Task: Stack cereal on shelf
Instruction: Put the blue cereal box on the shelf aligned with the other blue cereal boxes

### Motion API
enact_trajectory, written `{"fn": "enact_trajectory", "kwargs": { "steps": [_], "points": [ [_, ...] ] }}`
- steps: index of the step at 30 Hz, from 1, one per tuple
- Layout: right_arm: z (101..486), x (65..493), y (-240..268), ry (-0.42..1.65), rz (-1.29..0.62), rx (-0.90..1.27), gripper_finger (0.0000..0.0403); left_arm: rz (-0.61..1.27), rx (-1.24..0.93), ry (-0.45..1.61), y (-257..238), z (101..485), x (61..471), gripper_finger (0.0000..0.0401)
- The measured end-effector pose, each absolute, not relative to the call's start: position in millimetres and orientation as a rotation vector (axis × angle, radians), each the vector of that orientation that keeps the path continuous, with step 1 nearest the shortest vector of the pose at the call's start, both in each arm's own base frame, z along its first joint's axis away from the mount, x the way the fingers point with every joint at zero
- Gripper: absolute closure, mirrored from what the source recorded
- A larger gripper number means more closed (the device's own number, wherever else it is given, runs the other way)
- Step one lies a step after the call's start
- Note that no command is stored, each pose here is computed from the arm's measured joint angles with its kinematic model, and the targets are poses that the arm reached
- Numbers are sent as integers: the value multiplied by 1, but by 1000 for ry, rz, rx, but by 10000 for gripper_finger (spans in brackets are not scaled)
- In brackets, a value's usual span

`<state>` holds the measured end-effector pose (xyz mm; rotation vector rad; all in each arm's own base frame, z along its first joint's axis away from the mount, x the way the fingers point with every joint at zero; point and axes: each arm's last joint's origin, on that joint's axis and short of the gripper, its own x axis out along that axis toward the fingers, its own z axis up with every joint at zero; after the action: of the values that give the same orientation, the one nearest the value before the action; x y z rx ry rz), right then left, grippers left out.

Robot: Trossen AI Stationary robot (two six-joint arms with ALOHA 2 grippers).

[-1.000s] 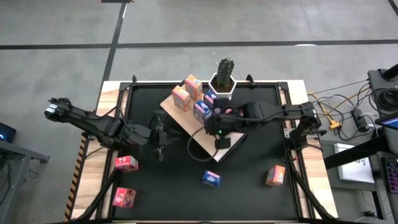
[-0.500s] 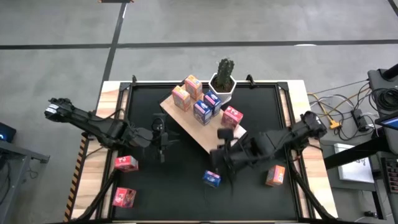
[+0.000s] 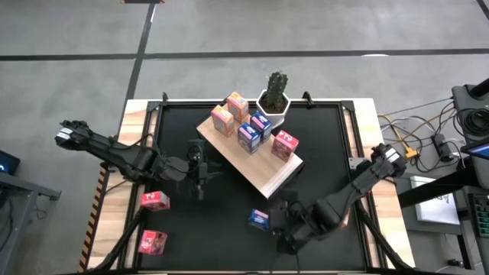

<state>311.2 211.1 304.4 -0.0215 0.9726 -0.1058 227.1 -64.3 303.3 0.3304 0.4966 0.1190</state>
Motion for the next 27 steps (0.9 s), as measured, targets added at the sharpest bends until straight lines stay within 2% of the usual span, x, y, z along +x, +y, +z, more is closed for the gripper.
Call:
{"fn": "enact_trajectory", "kwargs": {
  "steps": [9,14,18,27],
  "points": [
    [263,294,241,878,-145,53,393,101,268,491,-66,303,227,313],
    [254,293,246,796,-170,80,374,83,234,456,-72,305,228,313],
    [248,294,246,758,-187,87,333,60,238,449,-79,303,231,313],
    [234,292,241,729,-271,119,198,37,246,448,-87,299,234,313]
  ]
}}
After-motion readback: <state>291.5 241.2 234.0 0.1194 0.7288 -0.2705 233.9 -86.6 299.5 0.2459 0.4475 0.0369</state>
